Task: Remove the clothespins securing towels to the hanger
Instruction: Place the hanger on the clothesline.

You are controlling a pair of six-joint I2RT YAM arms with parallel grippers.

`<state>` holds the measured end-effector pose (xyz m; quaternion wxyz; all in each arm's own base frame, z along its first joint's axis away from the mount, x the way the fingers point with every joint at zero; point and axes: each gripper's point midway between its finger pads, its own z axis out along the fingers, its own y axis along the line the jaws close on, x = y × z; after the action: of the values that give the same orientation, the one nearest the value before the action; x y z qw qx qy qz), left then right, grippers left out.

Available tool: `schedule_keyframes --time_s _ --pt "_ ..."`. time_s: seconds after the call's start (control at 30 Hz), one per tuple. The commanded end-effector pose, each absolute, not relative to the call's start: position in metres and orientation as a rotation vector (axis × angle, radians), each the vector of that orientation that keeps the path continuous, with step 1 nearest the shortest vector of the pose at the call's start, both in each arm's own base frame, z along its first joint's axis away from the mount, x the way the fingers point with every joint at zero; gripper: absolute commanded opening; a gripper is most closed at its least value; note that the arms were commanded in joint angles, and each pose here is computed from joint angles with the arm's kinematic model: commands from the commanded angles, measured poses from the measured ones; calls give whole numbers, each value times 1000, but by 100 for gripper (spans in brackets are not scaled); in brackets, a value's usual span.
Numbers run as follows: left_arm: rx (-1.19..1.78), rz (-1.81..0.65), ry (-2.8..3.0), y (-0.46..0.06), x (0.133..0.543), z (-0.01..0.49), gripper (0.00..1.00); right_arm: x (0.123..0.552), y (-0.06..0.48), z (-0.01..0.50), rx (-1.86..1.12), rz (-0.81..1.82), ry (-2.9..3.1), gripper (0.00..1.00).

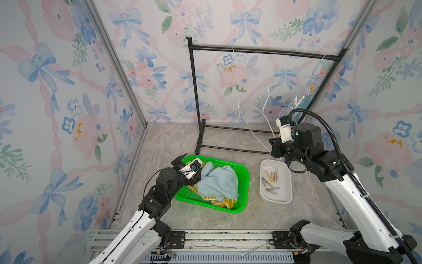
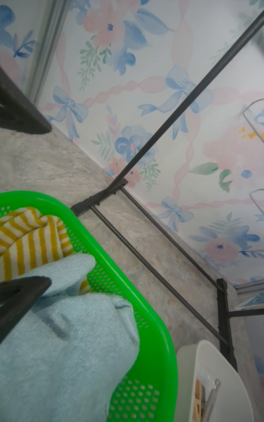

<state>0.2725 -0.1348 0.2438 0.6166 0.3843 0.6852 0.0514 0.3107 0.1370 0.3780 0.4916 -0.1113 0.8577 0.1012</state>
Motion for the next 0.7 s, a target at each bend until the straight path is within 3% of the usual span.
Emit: schedule_keyframes --time_s 0.0,0.67 --pt "822 93 1588 -132 275 247 98 325 132 400 -272 210 2039 0" --pt "839 40 1598 -136 273 242 98 421 143 460 -287 249 1953 0"
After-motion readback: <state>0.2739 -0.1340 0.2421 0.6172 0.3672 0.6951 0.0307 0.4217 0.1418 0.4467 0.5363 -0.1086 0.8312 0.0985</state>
